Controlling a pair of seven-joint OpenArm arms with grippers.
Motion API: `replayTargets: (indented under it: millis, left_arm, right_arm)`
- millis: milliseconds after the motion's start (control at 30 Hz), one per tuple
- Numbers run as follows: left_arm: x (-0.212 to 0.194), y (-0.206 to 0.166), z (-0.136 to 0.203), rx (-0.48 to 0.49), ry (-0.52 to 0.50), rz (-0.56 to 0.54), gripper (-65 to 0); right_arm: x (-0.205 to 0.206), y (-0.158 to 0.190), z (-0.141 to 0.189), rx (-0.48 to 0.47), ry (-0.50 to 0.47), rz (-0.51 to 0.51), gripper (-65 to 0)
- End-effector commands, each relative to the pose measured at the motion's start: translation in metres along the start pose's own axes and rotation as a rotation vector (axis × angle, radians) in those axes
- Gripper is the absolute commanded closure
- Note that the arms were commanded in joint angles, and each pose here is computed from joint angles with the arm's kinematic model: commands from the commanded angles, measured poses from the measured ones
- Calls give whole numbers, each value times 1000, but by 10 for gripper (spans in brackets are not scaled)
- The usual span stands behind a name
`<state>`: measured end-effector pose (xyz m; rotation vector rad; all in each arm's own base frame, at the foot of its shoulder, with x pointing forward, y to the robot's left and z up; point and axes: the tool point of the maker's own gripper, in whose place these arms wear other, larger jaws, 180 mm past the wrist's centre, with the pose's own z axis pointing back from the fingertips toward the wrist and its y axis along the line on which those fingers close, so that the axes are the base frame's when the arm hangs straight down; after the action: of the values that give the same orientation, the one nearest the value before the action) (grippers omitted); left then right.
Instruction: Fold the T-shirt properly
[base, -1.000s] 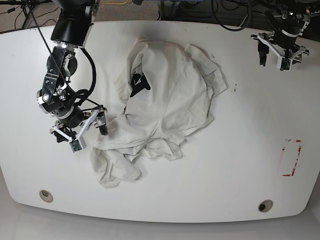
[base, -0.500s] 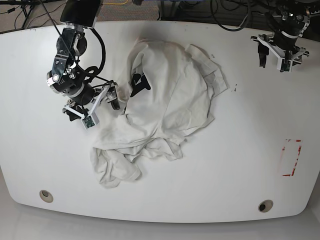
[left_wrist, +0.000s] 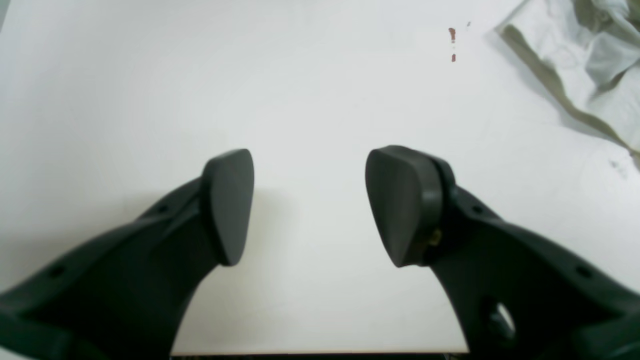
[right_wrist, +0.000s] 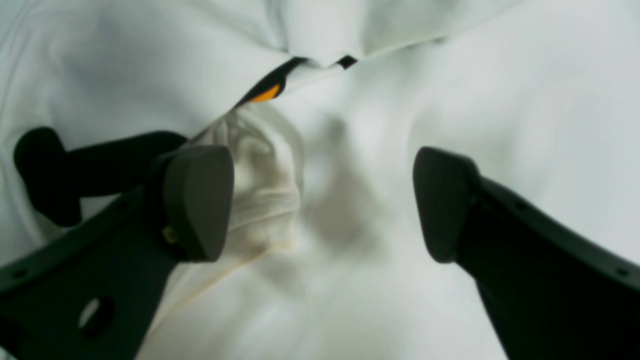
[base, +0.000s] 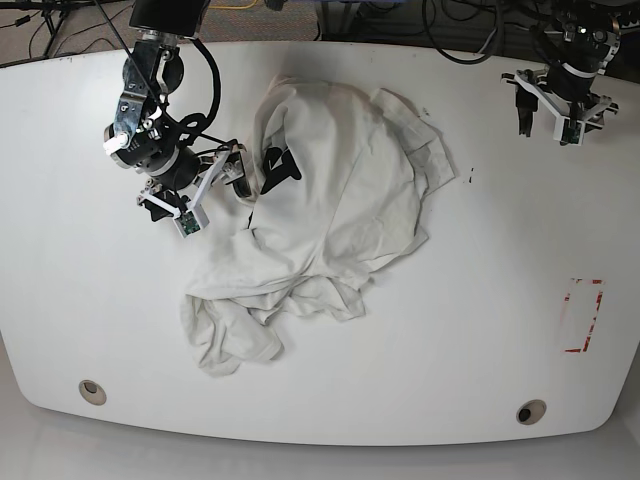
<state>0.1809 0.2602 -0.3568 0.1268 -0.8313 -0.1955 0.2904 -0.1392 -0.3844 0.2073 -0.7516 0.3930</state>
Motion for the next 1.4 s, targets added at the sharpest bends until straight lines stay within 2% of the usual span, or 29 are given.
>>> replayTargets:
  millis: [0, 433, 800, 900, 1000, 1200, 1367]
  left_arm:
    - [9, 4, 3, 8, -34, -10, -383]
    - [9, 3, 3, 6, -34, -10, -383]
    - [9, 3, 3, 6, -34, -10, -383]
    - [9, 3, 3, 6, -34, -10, -383]
    - [9, 3, 3, 6, -34, -10, -383]
    - [9, 3, 3, 6, -34, -10, -383]
    - [9, 3, 3, 6, -34, -10, -383]
  right_arm:
    - [10, -2, -1, 4, -38, -5, -531]
    - [-3, 3, -10, 32, -4, -34, -531]
    - [-4, 28, -20, 96, 18, 12, -526]
    - [-3, 28, -20, 96, 16, 11, -499]
    - [-6, 28, -22, 99, 24, 7, -445]
    - [-26, 32, -32, 129, 79, -31, -371]
    - [-29, 35, -37, 140, 64, -50, -314]
